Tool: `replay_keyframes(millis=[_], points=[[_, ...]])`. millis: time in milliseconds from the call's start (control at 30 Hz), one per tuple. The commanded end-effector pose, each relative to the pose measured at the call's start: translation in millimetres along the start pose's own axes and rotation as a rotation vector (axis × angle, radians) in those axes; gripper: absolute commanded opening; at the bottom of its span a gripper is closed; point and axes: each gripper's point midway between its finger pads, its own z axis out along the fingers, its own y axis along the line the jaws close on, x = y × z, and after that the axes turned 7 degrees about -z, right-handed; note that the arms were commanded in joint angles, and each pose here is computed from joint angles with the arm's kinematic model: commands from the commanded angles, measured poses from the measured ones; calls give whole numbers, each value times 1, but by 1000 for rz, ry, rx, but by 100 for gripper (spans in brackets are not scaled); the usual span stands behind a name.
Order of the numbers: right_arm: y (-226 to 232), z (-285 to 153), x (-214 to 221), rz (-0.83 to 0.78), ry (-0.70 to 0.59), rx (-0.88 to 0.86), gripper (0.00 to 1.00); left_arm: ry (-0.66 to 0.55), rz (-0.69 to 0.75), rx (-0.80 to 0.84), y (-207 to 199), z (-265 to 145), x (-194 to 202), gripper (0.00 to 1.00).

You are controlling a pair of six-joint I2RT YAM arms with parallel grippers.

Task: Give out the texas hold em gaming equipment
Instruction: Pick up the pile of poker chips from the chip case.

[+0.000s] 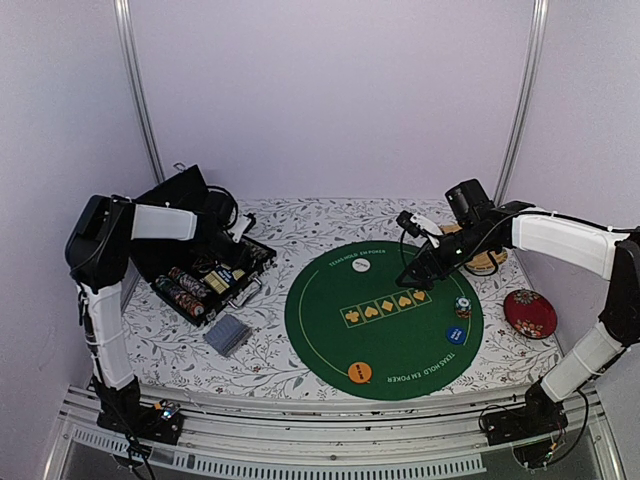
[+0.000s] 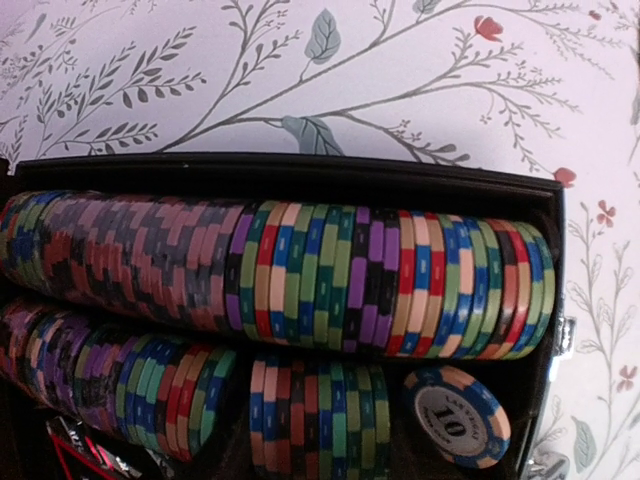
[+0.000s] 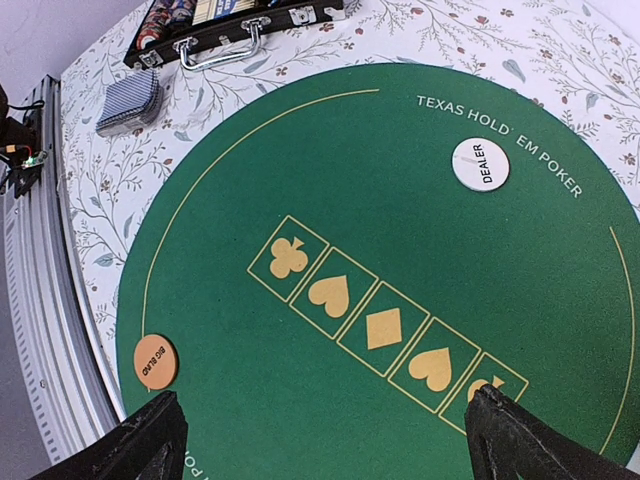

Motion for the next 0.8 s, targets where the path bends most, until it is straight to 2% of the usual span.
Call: replay_keyframes(millis=[0, 233, 400, 533, 767], points=[[4, 0, 1, 4, 4, -7, 99, 0, 7, 83, -14, 6, 1, 29], [4, 0, 1, 10, 7, -5, 99, 25, 14, 116, -18, 2, 15, 0], [2, -3, -2, 8, 3, 11, 99, -16, -43, 67, -6, -17, 1, 0], [-1, -9, -7, -2, -12, 42, 99, -139, -108, -20, 13, -57, -31, 0], [-2, -20, -20, -21, -48, 70, 99, -279, -218, 24, 11, -117, -60, 0]])
